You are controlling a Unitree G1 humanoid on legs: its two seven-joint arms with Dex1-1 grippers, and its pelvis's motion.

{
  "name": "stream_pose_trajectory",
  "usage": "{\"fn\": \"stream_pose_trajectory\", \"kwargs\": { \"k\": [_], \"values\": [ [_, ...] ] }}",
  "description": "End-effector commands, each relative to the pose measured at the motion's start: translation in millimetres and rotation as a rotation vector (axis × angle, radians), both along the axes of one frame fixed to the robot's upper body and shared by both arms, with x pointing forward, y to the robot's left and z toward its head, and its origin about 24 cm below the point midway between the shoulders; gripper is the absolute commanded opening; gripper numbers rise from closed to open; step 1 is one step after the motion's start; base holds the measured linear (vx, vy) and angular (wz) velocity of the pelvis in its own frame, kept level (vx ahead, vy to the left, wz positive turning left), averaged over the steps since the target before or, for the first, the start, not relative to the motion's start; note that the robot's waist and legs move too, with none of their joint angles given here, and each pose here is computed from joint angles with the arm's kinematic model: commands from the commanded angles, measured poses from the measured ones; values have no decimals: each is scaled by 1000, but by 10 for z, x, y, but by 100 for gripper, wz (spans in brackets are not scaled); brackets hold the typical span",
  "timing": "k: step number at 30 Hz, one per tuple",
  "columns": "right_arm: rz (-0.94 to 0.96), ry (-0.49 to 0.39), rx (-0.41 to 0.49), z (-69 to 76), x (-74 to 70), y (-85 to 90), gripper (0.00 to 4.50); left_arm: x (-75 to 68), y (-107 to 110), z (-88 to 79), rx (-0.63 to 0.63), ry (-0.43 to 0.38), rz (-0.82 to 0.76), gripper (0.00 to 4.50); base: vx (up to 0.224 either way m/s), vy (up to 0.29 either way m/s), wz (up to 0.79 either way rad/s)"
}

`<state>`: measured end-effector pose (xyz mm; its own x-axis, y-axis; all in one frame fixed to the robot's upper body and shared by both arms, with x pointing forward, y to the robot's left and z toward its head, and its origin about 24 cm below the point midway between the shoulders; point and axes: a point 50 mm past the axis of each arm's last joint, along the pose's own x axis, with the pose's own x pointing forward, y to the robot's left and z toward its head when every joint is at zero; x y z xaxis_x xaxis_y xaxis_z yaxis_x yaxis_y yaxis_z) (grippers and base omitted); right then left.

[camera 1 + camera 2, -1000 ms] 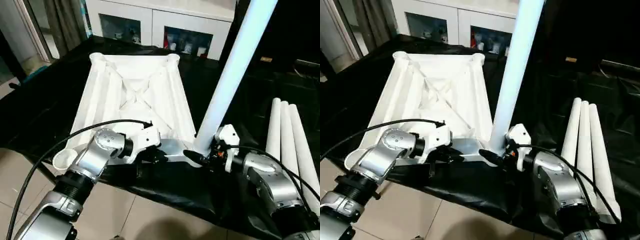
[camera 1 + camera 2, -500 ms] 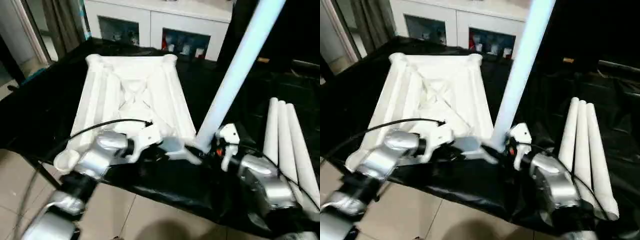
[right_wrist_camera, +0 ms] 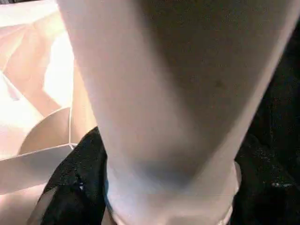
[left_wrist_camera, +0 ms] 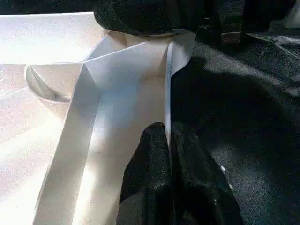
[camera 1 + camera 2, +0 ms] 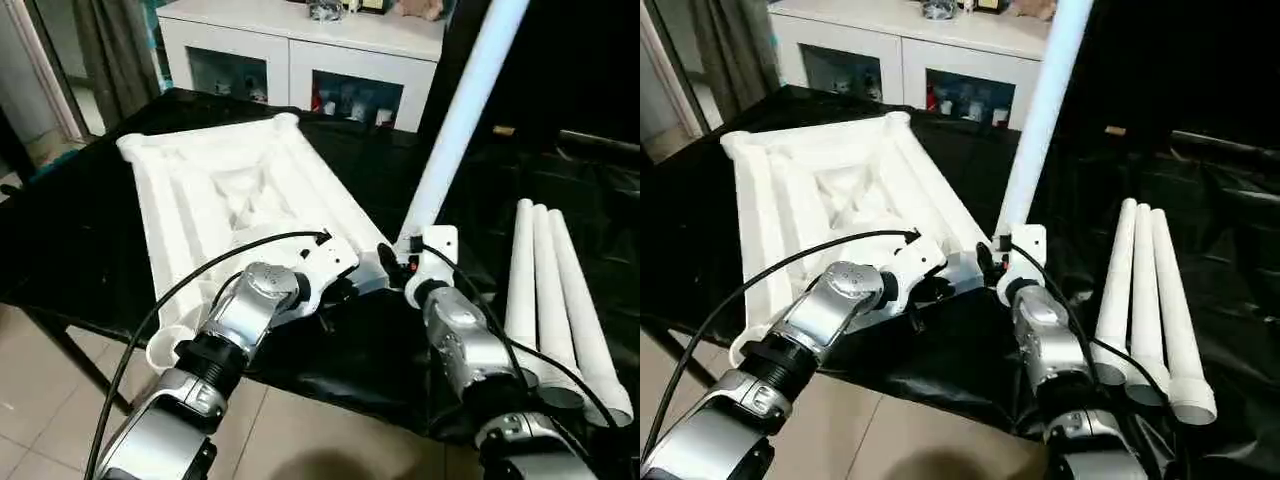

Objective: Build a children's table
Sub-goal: Rotate leg to tighten

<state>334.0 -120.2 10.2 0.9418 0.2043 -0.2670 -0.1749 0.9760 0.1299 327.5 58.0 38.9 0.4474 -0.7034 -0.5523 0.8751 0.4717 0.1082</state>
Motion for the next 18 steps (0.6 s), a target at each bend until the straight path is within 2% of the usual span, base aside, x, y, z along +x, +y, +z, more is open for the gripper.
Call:
{"fn": "stream_pose_trajectory", "kwargs": {
  "k": [1, 4, 6, 9, 10, 12, 15, 16, 18],
  "values": [
    [60, 127, -7, -281, -148, 153, 277, -51, -31, -128, 6, 38, 32, 0, 0, 0, 0],
    [101, 86, 2, -238, -131, 189, 277, -65, -10, -121, 9, 35, 4, 0, 0, 0, 0],
    [118, 60, 40, -193, -110, 195, 333, -69, 19, -119, 12, 40, 0, 0, 0, 0, 0],
    [130, 28, 71, -132, -76, 151, 356, -76, 69, -112, 16, 43, -18, 0, 0, 0, 0],
    [140, 10, 83, -92, -61, 115, 380, -74, 93, -102, 13, 42, -29, 0, 0, 0, 0],
    [172, -25, 97, -24, -45, 68, 389, -61, 129, -86, 13, 34, -33, 0, 0, 0, 0],
    [267, -66, 64, 54, -71, -32, 413, -30, 168, -55, 12, 18, -26, 0, 0, 0, 0],
    [346, -88, 39, 107, -116, -128, 413, -17, 202, -32, 7, 14, -38, 0, 0, 0, 0],
    [395, -99, 26, 141, -148, -189, 413, -17, 227, -17, 6, 12, -60, 0, 0, 0, 0]
  ]
}}
